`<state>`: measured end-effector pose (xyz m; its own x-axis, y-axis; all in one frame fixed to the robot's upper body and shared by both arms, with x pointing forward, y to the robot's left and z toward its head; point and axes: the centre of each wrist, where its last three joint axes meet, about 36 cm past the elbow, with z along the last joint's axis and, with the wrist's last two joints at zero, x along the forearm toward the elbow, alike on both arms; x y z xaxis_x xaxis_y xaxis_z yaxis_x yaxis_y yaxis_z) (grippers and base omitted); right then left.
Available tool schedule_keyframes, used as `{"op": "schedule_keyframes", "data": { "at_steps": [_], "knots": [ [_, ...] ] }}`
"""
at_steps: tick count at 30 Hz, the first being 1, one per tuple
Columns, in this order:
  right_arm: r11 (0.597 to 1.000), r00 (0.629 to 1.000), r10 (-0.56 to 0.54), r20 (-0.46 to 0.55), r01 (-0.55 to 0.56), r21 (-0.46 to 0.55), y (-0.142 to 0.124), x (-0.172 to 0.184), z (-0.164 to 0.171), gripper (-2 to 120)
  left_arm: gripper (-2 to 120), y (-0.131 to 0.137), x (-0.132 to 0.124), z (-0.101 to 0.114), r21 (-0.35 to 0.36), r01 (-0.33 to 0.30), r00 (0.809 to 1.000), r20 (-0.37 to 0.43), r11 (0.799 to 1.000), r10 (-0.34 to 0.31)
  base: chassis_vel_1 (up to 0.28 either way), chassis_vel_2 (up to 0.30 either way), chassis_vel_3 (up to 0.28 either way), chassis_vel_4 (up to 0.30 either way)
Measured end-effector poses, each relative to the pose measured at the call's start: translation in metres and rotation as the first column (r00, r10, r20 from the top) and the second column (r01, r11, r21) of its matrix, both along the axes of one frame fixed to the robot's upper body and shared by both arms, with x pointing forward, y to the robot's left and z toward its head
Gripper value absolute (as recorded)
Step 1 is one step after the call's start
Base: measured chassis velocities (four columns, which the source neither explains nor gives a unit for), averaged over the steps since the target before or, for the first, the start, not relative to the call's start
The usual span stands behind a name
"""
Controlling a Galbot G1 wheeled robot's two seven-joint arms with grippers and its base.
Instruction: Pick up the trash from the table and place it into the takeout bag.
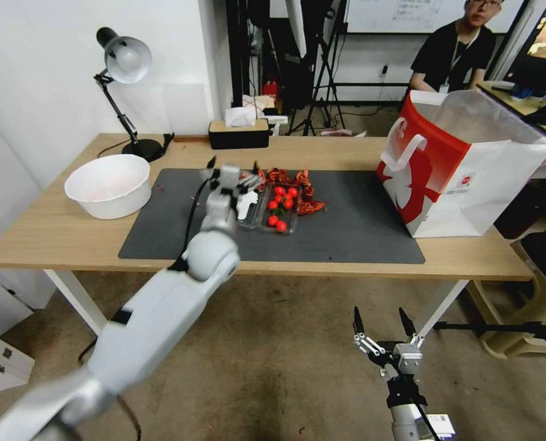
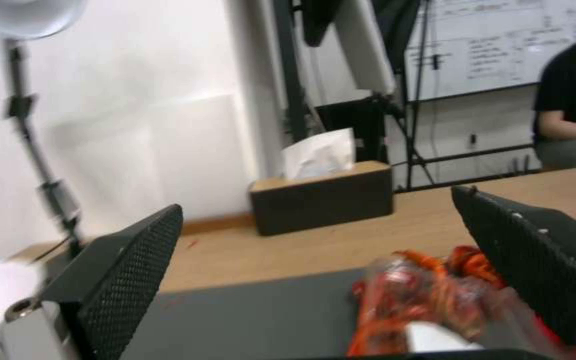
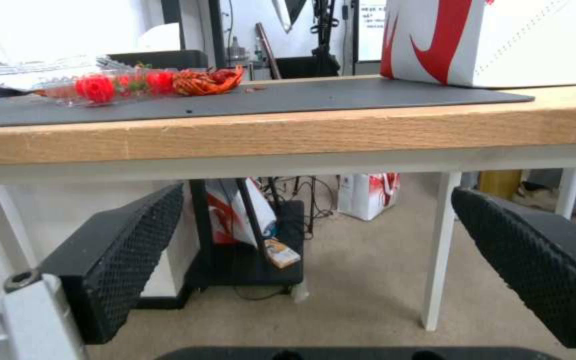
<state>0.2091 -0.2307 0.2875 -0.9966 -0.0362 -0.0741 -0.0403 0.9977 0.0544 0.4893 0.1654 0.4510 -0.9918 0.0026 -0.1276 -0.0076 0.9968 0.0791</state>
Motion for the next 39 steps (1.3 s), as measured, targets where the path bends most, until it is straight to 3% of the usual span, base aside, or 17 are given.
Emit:
{"op": "schedule_keyframes", "data": {
  "at_steps": [7, 18, 30, 39],
  "knots": [
    [1.000, 1.000, -0.005, -0.008, 0.005, 0.004, 0.002, -0.001, -0.004, 100, 100, 0.022, -0.034, -0.024, -0.039, -0.053, 0.999, -0.013, 0.998, 0.052, 0.000, 0.000, 0.000, 0.000],
    [1.000, 1.000, -0.009, -0.007, 0.009, 0.003, 0.001, -0.002, -0.004, 100, 100, 0.038, -0.074, -0.054, -0.024, -0.096, 0.994, -0.045, 0.995, 0.095, 0.000, 0.000, 0.000, 0.000],
    [1.000, 1.000, -0.006, -0.005, 0.006, 0.006, 0.002, -0.004, -0.002, 100, 100, 0.041, -0.107, -0.067, -0.009, -0.102, 0.993, -0.055, 0.995, 0.101, 0.000, 0.000, 0.000, 0.000],
    [1.000, 1.000, 0.001, -0.002, -0.001, 0.009, 0.004, -0.006, 0.000, 100, 100, 0.043, -0.118, -0.069, -0.005, -0.118, 0.992, -0.051, 0.993, 0.118, 0.000, 0.000, 0.000, 0.000]
  ]
}}
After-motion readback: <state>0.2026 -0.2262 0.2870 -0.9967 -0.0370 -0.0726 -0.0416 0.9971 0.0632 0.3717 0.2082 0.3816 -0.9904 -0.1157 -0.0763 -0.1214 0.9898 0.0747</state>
